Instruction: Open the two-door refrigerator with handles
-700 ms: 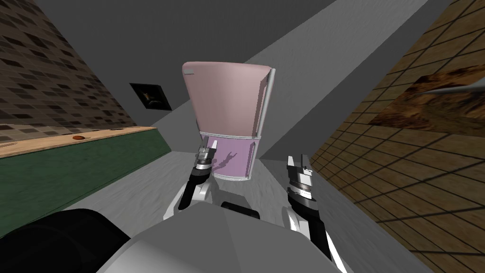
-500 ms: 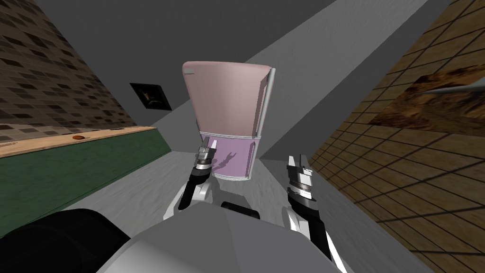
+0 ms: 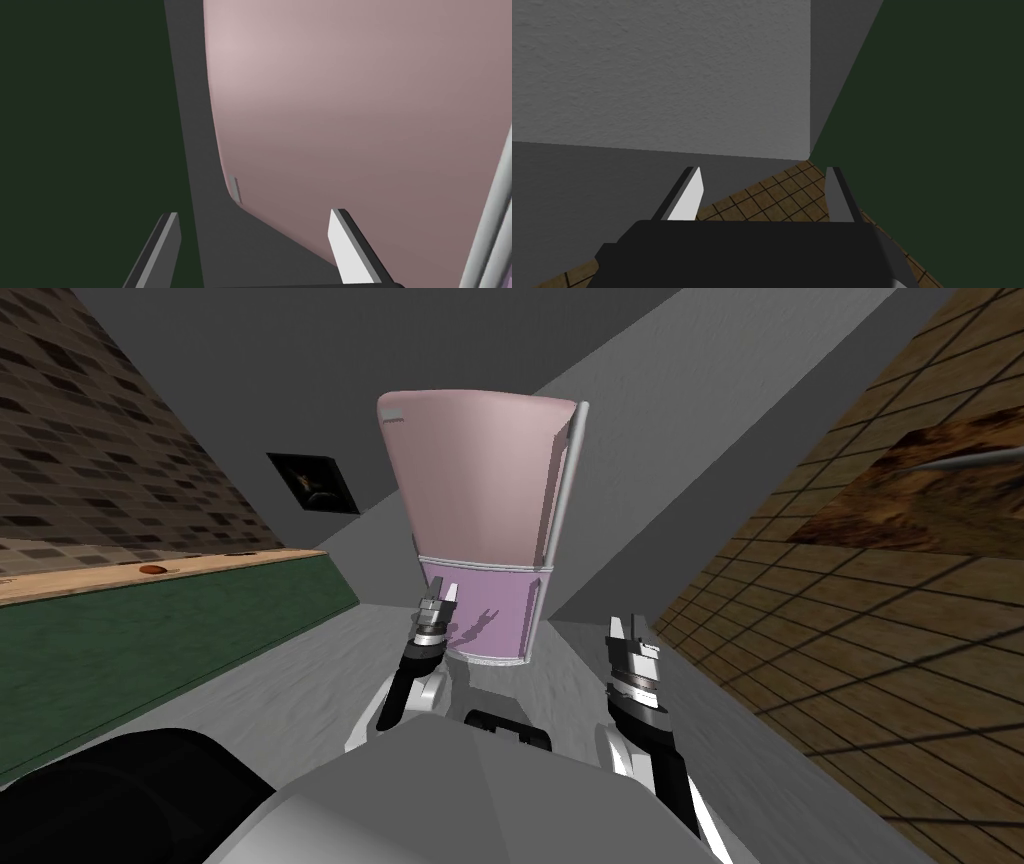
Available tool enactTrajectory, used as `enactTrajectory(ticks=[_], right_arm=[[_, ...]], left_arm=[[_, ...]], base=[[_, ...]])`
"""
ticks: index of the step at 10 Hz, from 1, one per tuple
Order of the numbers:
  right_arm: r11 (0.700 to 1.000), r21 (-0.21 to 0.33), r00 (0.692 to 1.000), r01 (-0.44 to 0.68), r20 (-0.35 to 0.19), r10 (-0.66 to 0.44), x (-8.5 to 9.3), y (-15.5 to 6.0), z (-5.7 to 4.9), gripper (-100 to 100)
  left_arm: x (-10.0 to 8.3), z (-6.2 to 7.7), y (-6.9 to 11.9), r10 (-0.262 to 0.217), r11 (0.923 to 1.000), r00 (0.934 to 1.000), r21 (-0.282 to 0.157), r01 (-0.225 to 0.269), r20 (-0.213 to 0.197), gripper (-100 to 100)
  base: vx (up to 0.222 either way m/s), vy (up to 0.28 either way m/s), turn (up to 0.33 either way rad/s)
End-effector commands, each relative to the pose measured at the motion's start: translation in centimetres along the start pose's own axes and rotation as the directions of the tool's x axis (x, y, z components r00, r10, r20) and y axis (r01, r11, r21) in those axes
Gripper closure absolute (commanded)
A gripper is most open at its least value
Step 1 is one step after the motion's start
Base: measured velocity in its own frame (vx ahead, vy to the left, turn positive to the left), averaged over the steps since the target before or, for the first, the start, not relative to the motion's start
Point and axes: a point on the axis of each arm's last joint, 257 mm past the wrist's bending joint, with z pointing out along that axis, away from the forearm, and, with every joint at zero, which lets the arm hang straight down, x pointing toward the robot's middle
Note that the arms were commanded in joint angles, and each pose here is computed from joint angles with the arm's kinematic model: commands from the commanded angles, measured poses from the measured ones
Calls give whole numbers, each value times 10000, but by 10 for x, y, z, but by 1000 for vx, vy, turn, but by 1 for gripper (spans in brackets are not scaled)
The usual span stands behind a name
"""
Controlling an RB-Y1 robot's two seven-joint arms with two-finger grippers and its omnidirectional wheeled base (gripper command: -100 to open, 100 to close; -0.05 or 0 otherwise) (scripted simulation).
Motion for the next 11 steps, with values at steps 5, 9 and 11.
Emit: enactTrajectory(ticks=[5,9,11], right_arm=[[10000,7,10000,0,0,0,0,0,0,0],[10000,8,10000,-1,0,1,0,0,0,0],[10000,8,10000,-1,1,1,0,0,0,0]], left_arm=[[5,-3,5,352,9989,9962,-274,-375,-799,-100],[2,-7,16,806,9918,9848,-859,-946,-1542,-100],[-3,-9,22,1023,9844,9784,-1235,-1256,-1798,-100]], base=[[11,-15,-6],[59,-65,-20],[71,-86,-26]])
